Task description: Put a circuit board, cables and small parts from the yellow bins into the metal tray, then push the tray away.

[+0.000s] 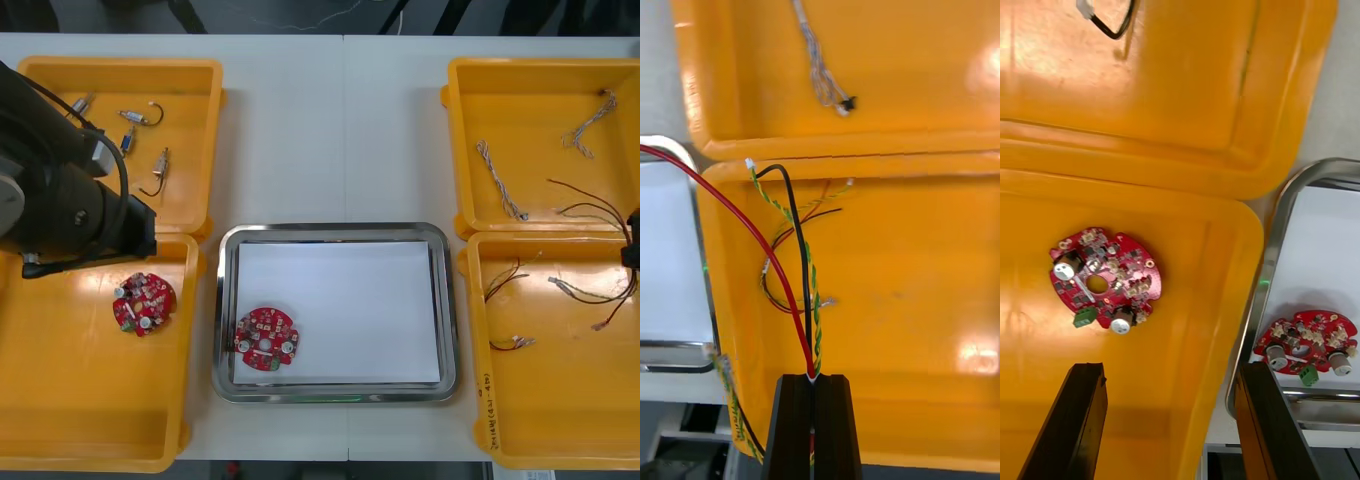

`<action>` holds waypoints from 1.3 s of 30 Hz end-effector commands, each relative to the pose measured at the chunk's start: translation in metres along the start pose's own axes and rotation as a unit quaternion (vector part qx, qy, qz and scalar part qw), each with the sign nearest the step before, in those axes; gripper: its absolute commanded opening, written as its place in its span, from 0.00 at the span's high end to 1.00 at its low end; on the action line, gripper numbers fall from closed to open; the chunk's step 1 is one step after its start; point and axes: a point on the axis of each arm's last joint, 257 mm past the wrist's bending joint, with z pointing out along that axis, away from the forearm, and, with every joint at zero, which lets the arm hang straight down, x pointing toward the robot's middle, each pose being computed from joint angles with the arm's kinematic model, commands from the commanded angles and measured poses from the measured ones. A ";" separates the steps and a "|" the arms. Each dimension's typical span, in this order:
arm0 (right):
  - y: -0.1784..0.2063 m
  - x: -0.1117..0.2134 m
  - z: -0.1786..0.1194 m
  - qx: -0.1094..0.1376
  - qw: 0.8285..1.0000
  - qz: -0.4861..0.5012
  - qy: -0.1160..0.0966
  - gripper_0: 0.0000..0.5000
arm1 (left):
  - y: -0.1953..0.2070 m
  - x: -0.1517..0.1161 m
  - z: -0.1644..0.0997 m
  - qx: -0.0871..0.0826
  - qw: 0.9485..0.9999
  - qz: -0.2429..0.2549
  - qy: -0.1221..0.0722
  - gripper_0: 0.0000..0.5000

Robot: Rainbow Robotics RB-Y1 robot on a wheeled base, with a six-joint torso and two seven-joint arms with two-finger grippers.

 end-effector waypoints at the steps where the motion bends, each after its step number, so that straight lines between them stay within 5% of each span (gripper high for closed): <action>1: 0.020 -0.007 -0.002 0.003 0.993 -0.116 0.003 1.00 | 0.033 -0.016 -0.009 -0.021 0.998 0.054 -0.001 0.00; 8: 0.054 -0.002 0.013 -0.013 0.967 -0.253 0.016 1.00 | 0.061 -0.037 -0.014 -0.029 0.997 0.070 0.001 0.00; 26: 0.157 0.011 0.043 -0.042 0.881 -0.471 -0.006 1.00 | 0.117 -0.080 -0.032 -0.043 0.992 0.116 -0.011 0.00; 39: 0.190 0.009 0.059 -0.059 0.783 -0.619 -0.026 1.00 | 0.108 -0.110 -0.044 -0.026 0.990 0.131 -0.034 0.00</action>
